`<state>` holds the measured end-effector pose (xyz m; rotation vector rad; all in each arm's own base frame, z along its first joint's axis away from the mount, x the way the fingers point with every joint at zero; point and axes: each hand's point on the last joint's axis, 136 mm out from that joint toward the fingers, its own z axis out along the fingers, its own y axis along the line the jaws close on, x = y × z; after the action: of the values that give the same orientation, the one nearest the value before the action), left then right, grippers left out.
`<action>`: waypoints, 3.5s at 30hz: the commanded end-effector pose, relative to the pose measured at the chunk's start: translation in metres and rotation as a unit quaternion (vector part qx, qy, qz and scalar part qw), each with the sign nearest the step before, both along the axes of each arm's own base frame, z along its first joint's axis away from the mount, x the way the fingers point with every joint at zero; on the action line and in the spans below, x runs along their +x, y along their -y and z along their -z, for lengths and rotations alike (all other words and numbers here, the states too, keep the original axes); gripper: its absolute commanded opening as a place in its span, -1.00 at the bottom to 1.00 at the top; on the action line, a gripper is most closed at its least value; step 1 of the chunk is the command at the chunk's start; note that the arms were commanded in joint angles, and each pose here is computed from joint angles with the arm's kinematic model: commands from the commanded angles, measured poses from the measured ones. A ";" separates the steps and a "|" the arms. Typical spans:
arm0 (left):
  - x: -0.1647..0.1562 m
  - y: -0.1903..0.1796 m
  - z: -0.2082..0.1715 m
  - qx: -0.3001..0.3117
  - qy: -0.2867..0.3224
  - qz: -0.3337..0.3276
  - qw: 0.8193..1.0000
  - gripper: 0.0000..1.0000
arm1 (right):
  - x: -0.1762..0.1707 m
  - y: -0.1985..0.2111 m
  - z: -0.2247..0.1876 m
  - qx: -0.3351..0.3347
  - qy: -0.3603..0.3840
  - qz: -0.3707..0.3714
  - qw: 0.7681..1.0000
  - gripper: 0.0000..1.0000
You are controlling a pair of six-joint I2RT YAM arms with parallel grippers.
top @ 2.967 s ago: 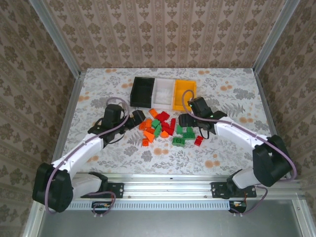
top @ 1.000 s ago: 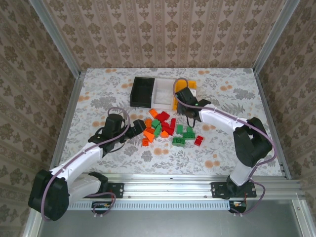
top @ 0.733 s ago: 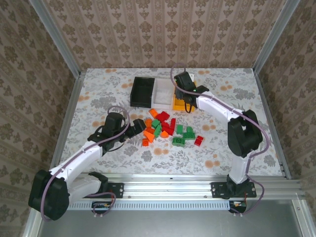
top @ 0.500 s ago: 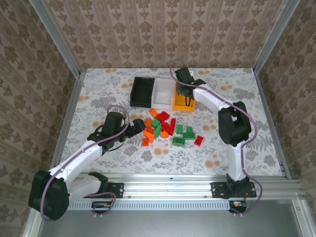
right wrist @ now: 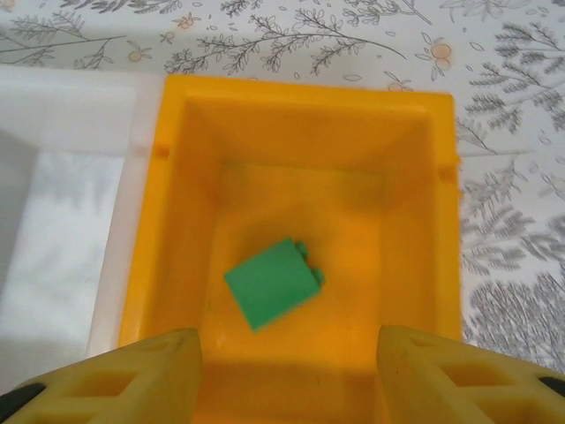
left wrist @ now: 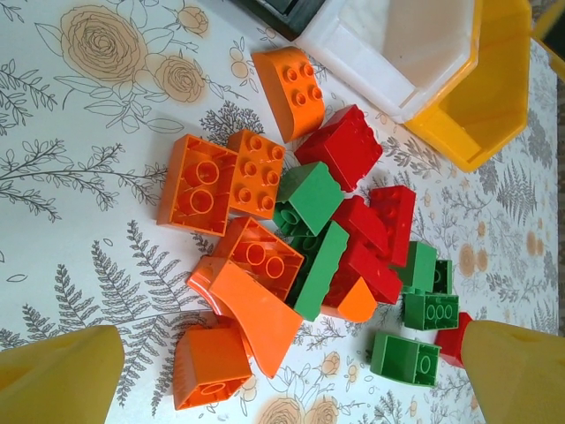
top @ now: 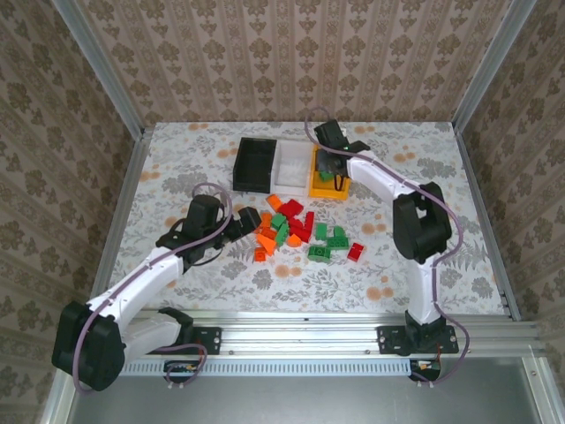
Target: Sort the legos into containers by color
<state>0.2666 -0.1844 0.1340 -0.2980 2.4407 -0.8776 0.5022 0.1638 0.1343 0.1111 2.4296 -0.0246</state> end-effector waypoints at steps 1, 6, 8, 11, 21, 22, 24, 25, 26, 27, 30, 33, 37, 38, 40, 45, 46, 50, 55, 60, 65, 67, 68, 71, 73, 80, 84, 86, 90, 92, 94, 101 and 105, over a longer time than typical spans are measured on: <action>-0.002 -0.003 0.008 0.013 -0.005 0.001 1.000 1.00 | -0.038 -0.012 -0.038 0.026 0.035 -0.014 0.999 0.10; -0.005 0.002 0.031 0.000 -0.027 0.002 1.000 1.00 | -0.109 -0.006 0.007 0.015 -0.021 -0.035 0.999 -0.06; -0.005 0.008 0.038 -0.006 -0.035 0.010 0.999 1.00 | -0.131 -0.004 0.027 0.013 -0.055 -0.052 0.997 -0.07; -0.006 0.023 0.042 -0.015 -0.048 0.035 0.998 0.99 | -0.159 -0.010 0.053 0.025 -0.106 -0.080 0.991 -0.07; -0.009 0.036 0.037 -0.007 -0.043 0.061 0.997 1.00 | -0.179 -0.041 0.060 0.015 -0.106 -0.130 0.986 -0.11; -0.010 0.035 0.038 -0.006 -0.044 0.060 0.997 1.00 | -0.179 -0.045 0.060 0.022 -0.108 -0.127 0.986 -0.27; -0.012 0.032 0.040 -0.003 -0.046 0.053 0.998 1.00 | -0.177 -0.048 0.065 0.032 -0.113 -0.107 0.987 -0.34; -0.013 0.031 0.041 -0.002 -0.048 0.052 0.997 1.00 | -0.174 -0.045 0.068 0.026 -0.114 -0.094 0.989 -0.33; -0.013 0.031 0.040 -0.002 -0.048 0.053 0.997 1.00 | -0.172 -0.041 0.070 0.018 -0.114 -0.080 0.990 -0.27; -0.015 0.030 0.039 -0.002 -0.048 0.054 0.997 1.00 | -0.170 -0.038 0.073 0.011 -0.114 -0.068 0.991 -0.17; -0.018 0.027 0.036 0.000 -0.044 0.051 0.998 1.00 | -0.167 -0.040 0.083 0.014 -0.118 -0.058 0.991 -0.04; -0.019 0.023 0.034 0.004 -0.040 0.046 0.998 0.99 | -0.167 -0.050 0.096 0.035 -0.132 -0.064 0.989 0.00; -0.019 0.023 0.029 0.005 -0.037 0.047 0.998 1.00 | -0.165 -0.046 0.101 0.027 -0.127 -0.051 0.990 -0.02; -0.019 0.022 0.029 0.005 -0.036 0.046 0.998 1.00 | -0.164 -0.044 0.102 0.022 -0.126 -0.048 0.991 -0.02; -0.020 0.020 0.031 0.007 -0.036 0.041 0.998 1.00 | -0.162 -0.042 0.105 0.012 -0.130 -0.046 0.990 -0.03; -0.020 0.020 0.034 0.006 -0.039 0.039 0.998 1.00 | -0.164 -0.044 0.115 0.020 -0.142 -0.049 0.988 0.04; -0.020 0.020 0.035 0.007 -0.039 0.040 0.998 1.00 | -0.164 -0.044 0.114 0.023 -0.143 -0.048 0.988 0.04; -0.020 0.020 0.035 0.007 -0.041 0.042 0.998 1.00 | -0.163 -0.039 0.114 0.021 -0.143 -0.043 0.989 0.14; -0.018 0.021 0.038 0.009 -0.043 0.041 0.998 0.99 | -0.155 -0.049 0.116 0.060 -0.149 -0.050 0.986 0.01; -0.019 0.023 0.038 0.011 -0.046 0.047 0.998 1.00 | -0.158 -0.046 0.123 0.049 -0.155 -0.049 0.986 -0.16; -0.017 0.022 0.037 0.014 -0.043 0.046 0.998 1.00 | -0.157 -0.043 0.120 0.044 -0.146 -0.049 0.987 -0.25; -0.016 0.023 0.033 0.015 -0.040 0.048 0.998 1.00 | -0.155 -0.045 0.107 0.050 -0.126 -0.051 0.989 -0.28; -0.015 0.023 0.032 0.017 -0.039 0.050 0.998 1.00 | -0.154 -0.045 0.100 0.051 -0.117 -0.053 0.990 -0.28; -0.013 0.022 0.028 0.020 -0.032 0.048 0.998 1.00 | -0.143 -0.044 0.066 0.041 -0.082 -0.064 0.994 -0.28; -0.011 0.022 0.026 0.019 -0.029 0.045 0.998 1.00 | -0.128 -0.040 0.043 0.034 -0.058 -0.066 0.996 -0.28; -0.014 0.021 0.030 0.013 -0.039 0.039 0.998 1.00 | -0.052 0.002 0.012 -0.001 -0.007 -0.027 1.000 -0.27; -0.018 0.019 0.029 0.015 -0.040 0.042 0.998 1.00 | -0.017 0.000 0.021 -0.013 -0.023 -0.034 0.999 -0.26; -0.018 0.018 0.025 0.018 -0.035 0.045 0.998 1.00 | -0.005 -0.001 0.027 -0.017 -0.028 -0.037 0.999 -0.26; -0.017 0.014 0.023 0.025 -0.027 0.040 0.999 1.00 | 0.018 0.001 0.028 -0.013 -0.023 -0.031 0.999 -0.26; -0.016 0.014 0.023 0.026 -0.026 0.039 0.999 1.00 | 0.027 0.000 0.027 -0.019 -0.025 -0.034 0.999 -0.22; -0.014 0.016 0.025 0.023 -0.028 0.041 0.999 1.00 | 0.033 -0.003 0.022 -0.024 -0.024 -0.044 0.998 -0.01; -0.013 0.025 0.025 0.013 -0.035 0.054 0.998 1.00 | 0.018 0.007 -0.011 -0.036 -0.003 -0.040 0.999 0.26; -0.014 0.023 0.025 0.010 -0.031 0.051 0.998 1.00 | -0.019 0.004 -0.037 -0.018 0.027 -0.045 0.998 0.20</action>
<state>0.2492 -0.2038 0.0978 -0.2319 2.5769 -0.8705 0.5050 0.1615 0.1251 -0.0233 2.4637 -0.0413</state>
